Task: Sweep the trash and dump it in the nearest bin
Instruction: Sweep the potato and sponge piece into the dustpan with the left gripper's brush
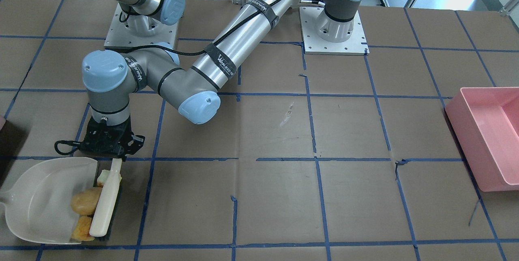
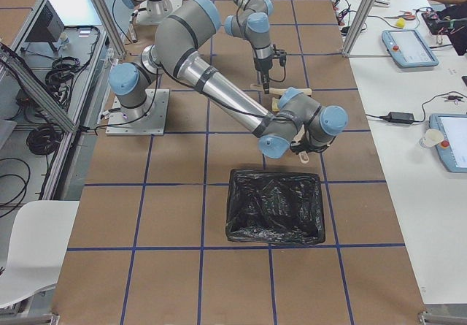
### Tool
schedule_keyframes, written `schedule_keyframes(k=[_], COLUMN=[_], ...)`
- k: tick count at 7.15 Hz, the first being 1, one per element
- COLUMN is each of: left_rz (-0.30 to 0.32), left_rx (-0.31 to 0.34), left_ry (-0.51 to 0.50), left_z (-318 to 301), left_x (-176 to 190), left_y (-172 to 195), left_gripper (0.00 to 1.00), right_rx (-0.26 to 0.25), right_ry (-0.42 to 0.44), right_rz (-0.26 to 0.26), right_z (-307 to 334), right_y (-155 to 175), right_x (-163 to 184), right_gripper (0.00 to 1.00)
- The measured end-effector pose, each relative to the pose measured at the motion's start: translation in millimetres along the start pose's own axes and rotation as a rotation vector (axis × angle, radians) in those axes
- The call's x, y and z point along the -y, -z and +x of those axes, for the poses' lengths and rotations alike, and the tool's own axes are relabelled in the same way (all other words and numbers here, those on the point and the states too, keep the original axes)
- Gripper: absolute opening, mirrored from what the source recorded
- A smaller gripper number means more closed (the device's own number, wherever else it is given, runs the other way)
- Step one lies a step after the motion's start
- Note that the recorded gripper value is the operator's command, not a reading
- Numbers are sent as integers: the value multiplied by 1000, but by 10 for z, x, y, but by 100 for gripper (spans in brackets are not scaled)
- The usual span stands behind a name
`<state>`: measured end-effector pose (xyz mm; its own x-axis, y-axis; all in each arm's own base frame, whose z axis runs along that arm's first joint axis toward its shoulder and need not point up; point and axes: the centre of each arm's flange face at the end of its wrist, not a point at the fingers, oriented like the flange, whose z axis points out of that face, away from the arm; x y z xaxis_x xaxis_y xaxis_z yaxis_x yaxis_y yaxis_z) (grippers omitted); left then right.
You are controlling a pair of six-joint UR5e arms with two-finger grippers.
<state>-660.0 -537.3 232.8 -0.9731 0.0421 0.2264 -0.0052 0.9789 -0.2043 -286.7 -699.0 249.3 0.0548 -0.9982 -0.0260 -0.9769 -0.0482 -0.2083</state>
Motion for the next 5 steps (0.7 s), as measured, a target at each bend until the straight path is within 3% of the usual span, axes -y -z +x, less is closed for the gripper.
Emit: schedule_keyframes(k=[5], left_rz=[26], left_rx=[-54], left_ry=[-43], left_z=[780], left_x=[-406], left_y=[147], left_gripper=[1], right_rx=[7], right_ry=[5], right_rz=[5], right_z=[5], right_y=[-49], right_x=[48], right_gripper=[0])
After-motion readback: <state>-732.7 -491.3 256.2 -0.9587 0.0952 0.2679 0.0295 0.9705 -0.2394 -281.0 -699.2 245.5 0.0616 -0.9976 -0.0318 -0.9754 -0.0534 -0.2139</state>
